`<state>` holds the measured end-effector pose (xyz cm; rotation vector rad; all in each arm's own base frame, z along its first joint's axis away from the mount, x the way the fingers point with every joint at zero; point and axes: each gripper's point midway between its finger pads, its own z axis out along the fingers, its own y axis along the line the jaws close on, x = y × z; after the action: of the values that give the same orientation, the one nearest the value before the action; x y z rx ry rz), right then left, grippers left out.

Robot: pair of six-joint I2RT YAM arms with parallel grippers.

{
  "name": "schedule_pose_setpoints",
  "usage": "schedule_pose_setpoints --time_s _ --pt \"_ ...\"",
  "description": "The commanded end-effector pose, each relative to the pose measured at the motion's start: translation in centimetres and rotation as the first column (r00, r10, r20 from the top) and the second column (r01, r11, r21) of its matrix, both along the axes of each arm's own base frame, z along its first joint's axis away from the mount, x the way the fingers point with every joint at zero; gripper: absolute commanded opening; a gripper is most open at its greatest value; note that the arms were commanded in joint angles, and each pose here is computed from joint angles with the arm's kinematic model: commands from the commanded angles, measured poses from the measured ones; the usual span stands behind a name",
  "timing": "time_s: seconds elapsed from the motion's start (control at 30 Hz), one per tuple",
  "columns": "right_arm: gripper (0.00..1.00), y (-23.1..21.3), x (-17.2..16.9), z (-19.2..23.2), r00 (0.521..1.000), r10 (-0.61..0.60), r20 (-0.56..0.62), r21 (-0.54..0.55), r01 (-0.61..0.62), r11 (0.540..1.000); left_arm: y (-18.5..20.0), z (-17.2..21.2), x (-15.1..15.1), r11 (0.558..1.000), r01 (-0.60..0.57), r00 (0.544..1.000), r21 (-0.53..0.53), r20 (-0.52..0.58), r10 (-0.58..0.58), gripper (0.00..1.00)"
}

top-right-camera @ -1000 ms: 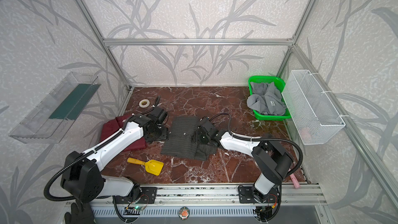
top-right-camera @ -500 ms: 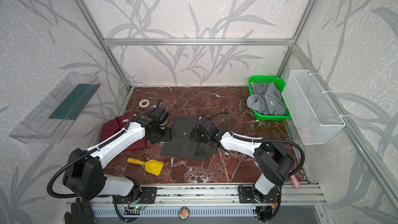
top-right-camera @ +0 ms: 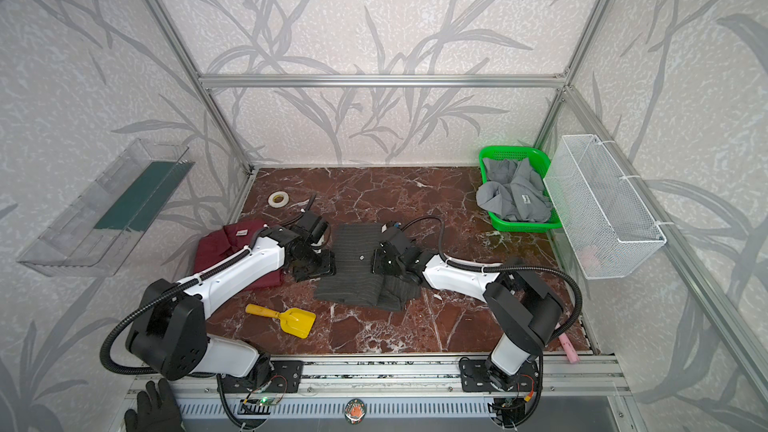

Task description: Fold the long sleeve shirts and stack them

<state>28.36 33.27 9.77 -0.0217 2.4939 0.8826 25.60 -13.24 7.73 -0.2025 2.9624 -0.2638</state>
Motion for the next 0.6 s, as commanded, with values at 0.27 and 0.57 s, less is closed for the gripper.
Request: schedule_pose_setpoints --time_s 0.27,0.57 --pt "0.0 -5.6 -0.1 -0.8 0.988 -0.15 0.037 0.089 0.146 0.985 0.2 -1.1 -0.4 1.0 0.005 0.999 0.019 -0.049 -0.004 0.66" --pt "0.34 -9.1 -0.6 -4.0 0.97 -0.208 -0.124 0.012 0.211 0.978 -1.2 -0.9 -0.3 0.999 0.03 0.998 -0.014 -0.058 -0.031 0.67"
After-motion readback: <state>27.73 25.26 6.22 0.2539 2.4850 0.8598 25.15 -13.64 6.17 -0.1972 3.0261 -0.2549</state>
